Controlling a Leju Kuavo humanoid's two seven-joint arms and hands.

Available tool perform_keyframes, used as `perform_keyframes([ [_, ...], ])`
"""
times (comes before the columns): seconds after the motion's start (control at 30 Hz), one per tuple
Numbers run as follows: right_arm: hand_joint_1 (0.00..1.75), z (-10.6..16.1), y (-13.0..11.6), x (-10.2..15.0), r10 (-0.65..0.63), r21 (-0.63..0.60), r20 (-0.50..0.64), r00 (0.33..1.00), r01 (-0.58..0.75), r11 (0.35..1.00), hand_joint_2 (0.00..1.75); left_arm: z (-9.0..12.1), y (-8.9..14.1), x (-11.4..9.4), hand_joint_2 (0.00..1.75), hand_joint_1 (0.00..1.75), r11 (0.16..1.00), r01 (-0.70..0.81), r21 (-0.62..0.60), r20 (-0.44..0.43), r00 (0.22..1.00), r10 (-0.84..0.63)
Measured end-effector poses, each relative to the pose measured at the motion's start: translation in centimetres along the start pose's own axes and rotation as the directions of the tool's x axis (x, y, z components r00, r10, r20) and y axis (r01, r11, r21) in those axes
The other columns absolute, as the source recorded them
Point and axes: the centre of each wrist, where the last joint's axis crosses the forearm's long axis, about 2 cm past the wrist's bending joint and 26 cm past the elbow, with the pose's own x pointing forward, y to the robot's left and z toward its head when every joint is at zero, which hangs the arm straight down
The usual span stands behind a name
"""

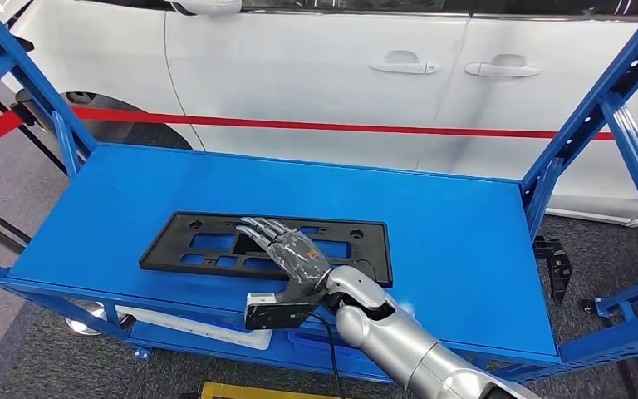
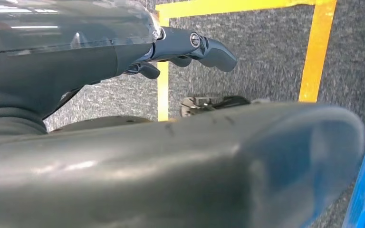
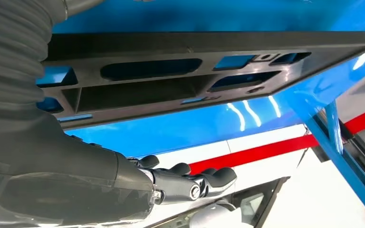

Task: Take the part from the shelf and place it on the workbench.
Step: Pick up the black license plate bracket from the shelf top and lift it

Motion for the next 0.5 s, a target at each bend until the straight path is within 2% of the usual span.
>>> perform_keyframes([
  [0.13, 0.00, 0.2, 0.3, -1.0, 0.012, 0.043, -0.033, 0.999, -0.010, 0.999, 1.75, 0.0, 0.0, 0.0, 0.00, 0.00, 1.000, -0.001, 0.001, 0.000, 1.000, 0.001],
  [0.5, 0.00, 0.9, -1.9, -6.2, 0.154, 0.201, -0.187, 0.970, -0.115, 0.973, 1.75, -0.2, 0.4, 0.5, 0.00, 0.00, 1.000, -0.019, -0.003, 0.030, 0.999, 0.019],
])
